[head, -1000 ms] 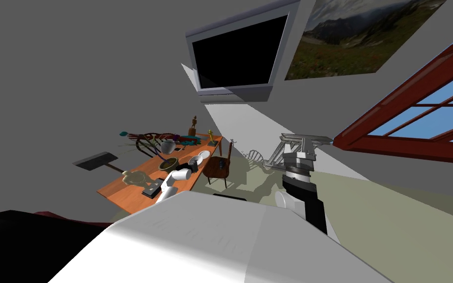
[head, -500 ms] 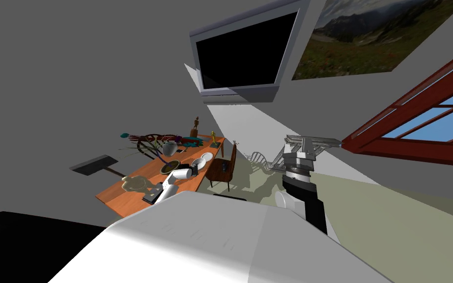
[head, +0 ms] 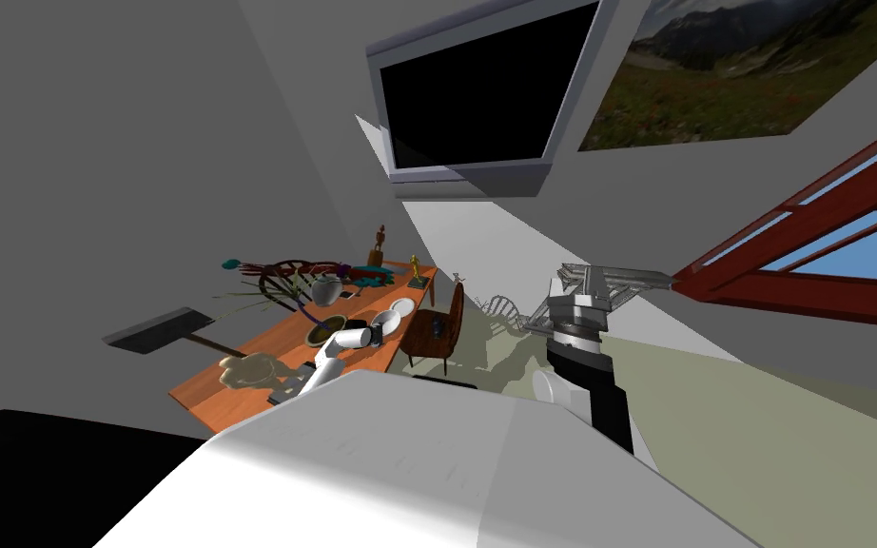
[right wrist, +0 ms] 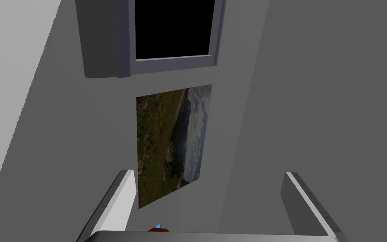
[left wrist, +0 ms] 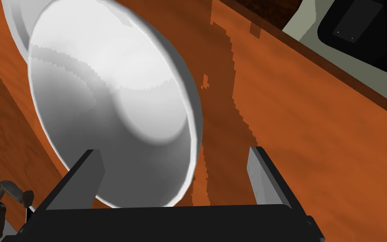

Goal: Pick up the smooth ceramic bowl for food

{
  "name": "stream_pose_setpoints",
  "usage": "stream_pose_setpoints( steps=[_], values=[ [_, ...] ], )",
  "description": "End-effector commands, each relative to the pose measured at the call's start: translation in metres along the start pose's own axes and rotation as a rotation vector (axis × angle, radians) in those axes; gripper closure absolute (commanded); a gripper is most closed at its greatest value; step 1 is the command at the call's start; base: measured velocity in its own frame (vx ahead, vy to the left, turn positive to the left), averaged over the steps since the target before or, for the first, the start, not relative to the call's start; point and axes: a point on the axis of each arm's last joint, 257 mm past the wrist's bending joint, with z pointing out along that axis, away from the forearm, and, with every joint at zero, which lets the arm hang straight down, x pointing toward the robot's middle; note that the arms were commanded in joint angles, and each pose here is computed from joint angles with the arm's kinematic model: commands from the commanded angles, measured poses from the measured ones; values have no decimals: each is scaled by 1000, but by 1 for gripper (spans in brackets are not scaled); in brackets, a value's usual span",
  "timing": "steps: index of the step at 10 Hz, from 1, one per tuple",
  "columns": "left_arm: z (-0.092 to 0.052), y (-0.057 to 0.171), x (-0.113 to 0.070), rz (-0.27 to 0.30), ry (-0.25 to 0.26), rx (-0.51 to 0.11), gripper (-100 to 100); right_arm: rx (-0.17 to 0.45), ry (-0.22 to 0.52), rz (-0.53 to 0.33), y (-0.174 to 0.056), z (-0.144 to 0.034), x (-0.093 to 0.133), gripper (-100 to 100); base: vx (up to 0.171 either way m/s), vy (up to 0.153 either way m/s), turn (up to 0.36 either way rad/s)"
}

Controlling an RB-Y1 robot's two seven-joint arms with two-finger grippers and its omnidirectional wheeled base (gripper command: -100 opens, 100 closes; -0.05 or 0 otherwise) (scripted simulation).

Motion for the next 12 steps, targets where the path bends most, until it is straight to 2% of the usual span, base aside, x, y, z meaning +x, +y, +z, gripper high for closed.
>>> stream_pose_setpoints(
  steps=[1, 9, 10, 11, 12],
  values=[
    [5, -4, -12, -20, -13, 4, -100, 0, 0, 0, 0, 0, 0, 0, -23, 0, -166],
    [23, -18, -64, -115, -66, 19, -100, 0, 0, 0, 0, 0, 0, 0, -52, -17, -151],
    [22, -18, -58, -106, -61, 18, -100, 0, 0, 0, 0, 0, 0, 0, -22, -9, 6],
    [22, -18, -59, -108, -62, 18, 100, 0, 0, 0, 0, 0, 0, 0, 0, 0, 0],
    [22, -18, -59, -108, -62, 18, 100, 0, 0, 0, 0, 0, 0, 0, -7, -4, 6]
  ],
)
